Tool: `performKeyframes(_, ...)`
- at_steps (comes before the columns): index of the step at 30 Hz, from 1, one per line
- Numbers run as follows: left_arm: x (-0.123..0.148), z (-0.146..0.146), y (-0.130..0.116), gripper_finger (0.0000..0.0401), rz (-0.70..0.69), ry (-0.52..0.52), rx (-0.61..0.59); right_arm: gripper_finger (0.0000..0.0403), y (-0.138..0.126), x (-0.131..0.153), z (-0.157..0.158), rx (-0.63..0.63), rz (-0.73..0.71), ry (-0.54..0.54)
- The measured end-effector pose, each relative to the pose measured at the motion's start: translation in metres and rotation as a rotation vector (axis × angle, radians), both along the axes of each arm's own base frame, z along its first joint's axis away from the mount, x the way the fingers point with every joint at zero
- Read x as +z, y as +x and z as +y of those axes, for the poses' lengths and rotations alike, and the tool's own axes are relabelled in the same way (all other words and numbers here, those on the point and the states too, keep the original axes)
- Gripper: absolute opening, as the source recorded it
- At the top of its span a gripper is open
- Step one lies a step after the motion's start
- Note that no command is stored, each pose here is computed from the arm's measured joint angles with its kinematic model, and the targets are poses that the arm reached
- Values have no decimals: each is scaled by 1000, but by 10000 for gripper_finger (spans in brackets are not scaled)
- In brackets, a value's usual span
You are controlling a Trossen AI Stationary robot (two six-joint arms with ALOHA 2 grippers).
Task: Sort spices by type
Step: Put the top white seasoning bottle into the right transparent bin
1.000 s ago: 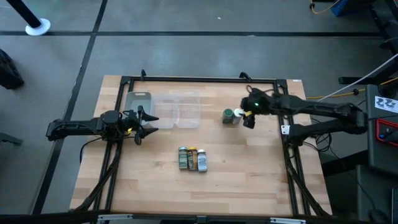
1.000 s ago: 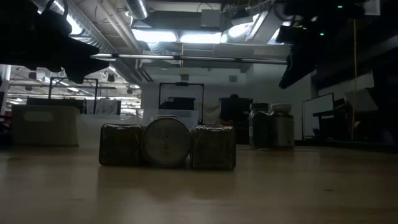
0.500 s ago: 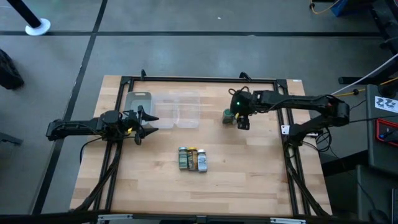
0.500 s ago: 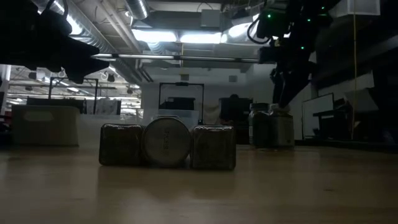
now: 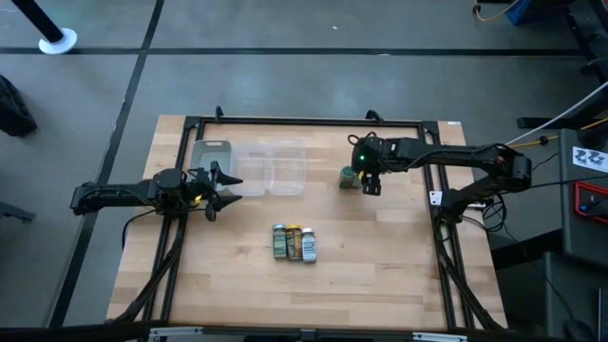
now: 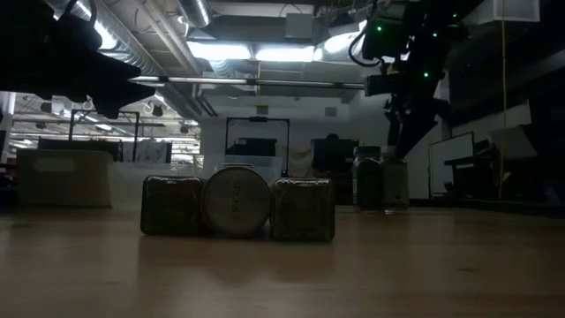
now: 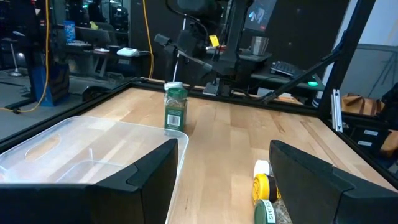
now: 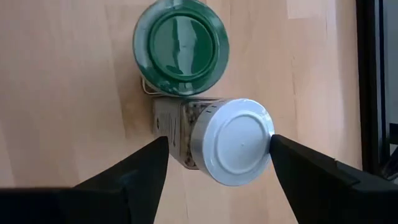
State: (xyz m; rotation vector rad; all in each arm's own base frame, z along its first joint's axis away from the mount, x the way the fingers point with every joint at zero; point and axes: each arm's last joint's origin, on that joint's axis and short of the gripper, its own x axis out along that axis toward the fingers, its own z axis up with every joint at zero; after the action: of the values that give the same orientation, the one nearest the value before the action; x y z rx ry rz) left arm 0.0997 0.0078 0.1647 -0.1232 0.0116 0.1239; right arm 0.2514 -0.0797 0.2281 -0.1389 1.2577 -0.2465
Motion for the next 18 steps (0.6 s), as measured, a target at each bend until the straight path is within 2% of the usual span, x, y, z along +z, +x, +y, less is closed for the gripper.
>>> performKeyframes(10,0,0,0,237,0,0,0,280,7,19,0,18,-48,41)
performKeyframes(18,0,0,0,237,0,0,0,280,5,18,0,16,-17,56)
